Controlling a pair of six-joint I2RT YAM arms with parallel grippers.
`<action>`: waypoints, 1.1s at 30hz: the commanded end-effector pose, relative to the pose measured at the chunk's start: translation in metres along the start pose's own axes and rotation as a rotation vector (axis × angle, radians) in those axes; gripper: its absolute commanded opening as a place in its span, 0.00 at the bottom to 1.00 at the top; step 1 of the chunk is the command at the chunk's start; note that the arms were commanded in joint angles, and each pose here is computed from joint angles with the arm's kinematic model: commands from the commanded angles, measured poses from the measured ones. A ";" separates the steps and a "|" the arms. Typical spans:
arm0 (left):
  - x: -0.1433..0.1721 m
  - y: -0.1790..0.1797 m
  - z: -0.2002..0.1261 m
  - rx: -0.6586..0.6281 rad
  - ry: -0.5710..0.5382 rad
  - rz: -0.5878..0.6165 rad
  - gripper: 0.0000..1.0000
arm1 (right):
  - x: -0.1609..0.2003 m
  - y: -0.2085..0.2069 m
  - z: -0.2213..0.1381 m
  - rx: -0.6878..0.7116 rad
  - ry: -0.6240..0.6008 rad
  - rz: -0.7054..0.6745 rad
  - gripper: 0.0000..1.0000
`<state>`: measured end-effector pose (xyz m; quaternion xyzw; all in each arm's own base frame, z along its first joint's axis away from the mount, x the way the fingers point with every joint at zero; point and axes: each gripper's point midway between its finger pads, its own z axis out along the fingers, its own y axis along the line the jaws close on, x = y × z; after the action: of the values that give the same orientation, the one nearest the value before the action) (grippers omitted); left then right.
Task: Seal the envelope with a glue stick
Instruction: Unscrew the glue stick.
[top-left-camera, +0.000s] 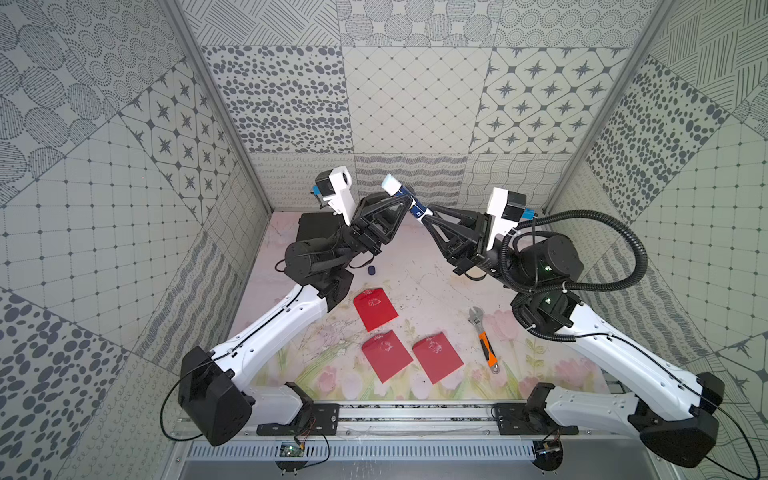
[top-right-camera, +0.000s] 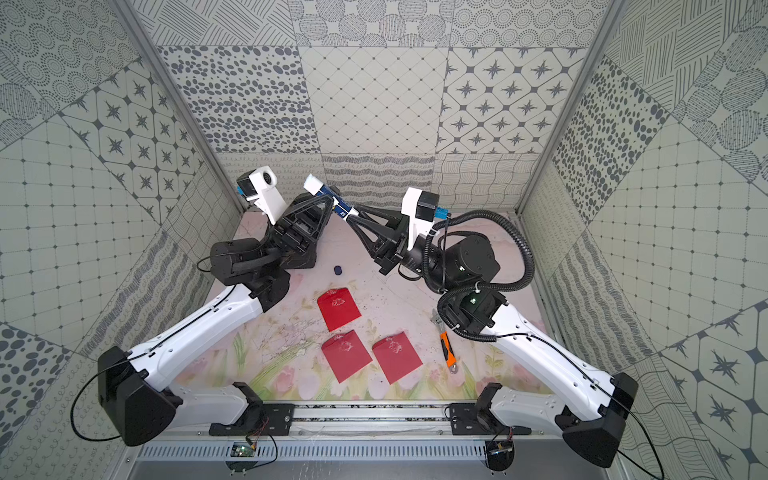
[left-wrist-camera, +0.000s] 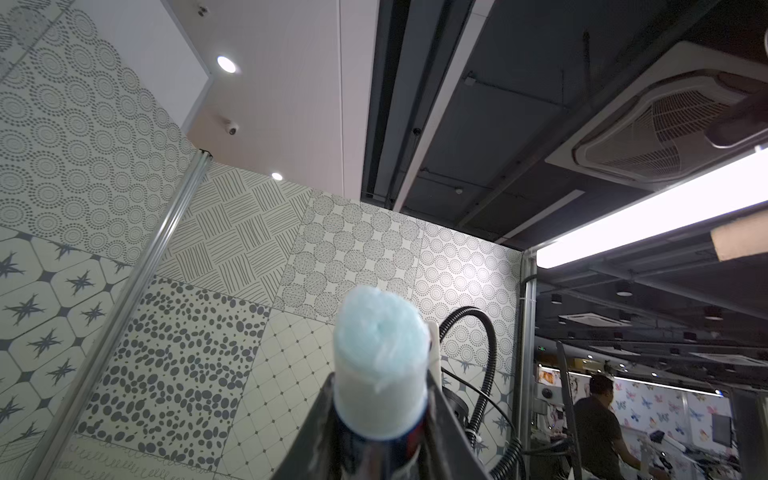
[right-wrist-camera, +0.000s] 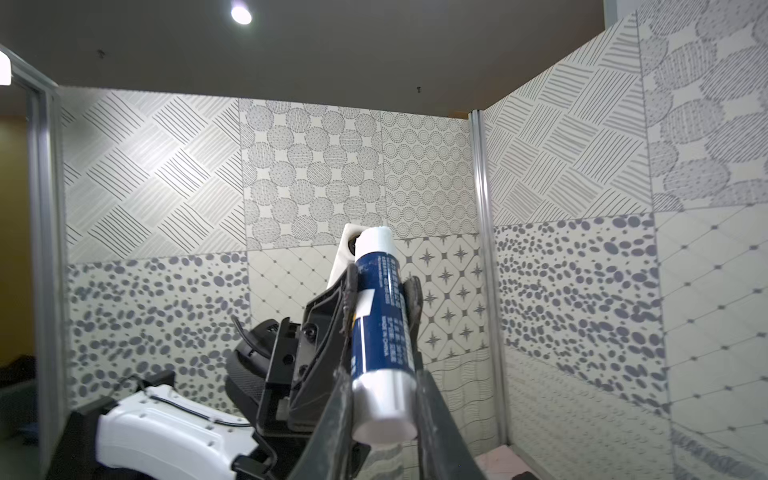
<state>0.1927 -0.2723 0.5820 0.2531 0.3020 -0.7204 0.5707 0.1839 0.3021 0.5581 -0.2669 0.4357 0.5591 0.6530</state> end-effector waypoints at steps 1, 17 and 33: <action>-0.021 -0.047 0.007 0.199 -0.025 0.135 0.00 | -0.015 0.047 -0.011 -0.212 0.027 0.332 0.14; -0.022 -0.042 0.007 0.168 -0.031 0.134 0.00 | -0.028 0.051 -0.024 -0.187 0.004 0.277 0.41; -0.014 0.059 -0.039 -0.440 -0.143 -0.084 0.00 | 0.000 -0.015 -0.001 0.099 -0.006 -0.744 0.57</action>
<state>0.2100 -0.2570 0.5724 0.1736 0.3542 -0.7054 0.5889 0.1844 0.2916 0.5608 -0.3405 0.3750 0.3830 0.7725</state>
